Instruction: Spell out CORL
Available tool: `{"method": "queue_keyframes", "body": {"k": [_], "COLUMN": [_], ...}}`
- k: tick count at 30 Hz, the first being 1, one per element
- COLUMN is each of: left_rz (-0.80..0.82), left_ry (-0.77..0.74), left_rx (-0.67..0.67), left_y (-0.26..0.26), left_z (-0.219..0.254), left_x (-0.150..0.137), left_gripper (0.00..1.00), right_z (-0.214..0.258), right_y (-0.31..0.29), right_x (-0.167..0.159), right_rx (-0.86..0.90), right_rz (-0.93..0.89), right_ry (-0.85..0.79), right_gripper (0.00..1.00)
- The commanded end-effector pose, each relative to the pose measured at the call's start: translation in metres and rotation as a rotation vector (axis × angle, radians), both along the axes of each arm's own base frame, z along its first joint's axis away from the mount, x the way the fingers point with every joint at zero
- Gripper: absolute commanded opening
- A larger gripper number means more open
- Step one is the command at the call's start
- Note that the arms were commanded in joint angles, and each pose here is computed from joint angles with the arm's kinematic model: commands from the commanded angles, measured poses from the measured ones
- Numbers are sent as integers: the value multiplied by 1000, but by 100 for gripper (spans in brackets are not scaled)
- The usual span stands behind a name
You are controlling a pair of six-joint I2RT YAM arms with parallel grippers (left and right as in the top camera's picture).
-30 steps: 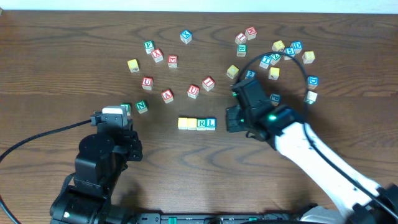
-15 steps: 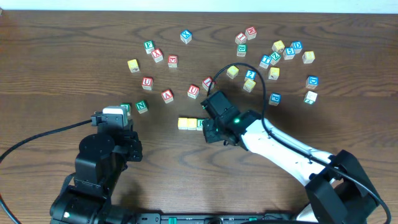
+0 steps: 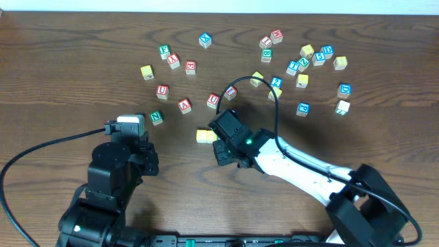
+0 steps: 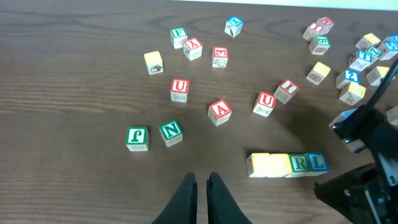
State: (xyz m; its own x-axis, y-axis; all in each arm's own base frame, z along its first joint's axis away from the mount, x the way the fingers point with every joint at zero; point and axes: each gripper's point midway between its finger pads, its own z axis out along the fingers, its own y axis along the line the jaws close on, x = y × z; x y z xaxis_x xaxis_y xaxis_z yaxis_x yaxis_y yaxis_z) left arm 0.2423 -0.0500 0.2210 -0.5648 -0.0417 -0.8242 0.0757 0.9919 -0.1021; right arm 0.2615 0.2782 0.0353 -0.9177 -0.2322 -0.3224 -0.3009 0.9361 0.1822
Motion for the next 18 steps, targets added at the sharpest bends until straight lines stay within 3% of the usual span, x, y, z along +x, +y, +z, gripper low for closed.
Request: {"method": "queue_keyframes", "body": {"k": [1,18], "left_rz": [13,13], "left_ry": [-13,-19], "left_rx": [10,9], "left_y": [2,2], "left_z": [9,10], "left_x": [4,5], "left_gripper": [7,7], "right_z": [-21,-35], "right_y": [-1,4], "right_x": [-1,4], "right_rx": [-38,-42], "right_rz": [-20,-4], "right_ry": [24,18], "right_gripper": [1,1]}}
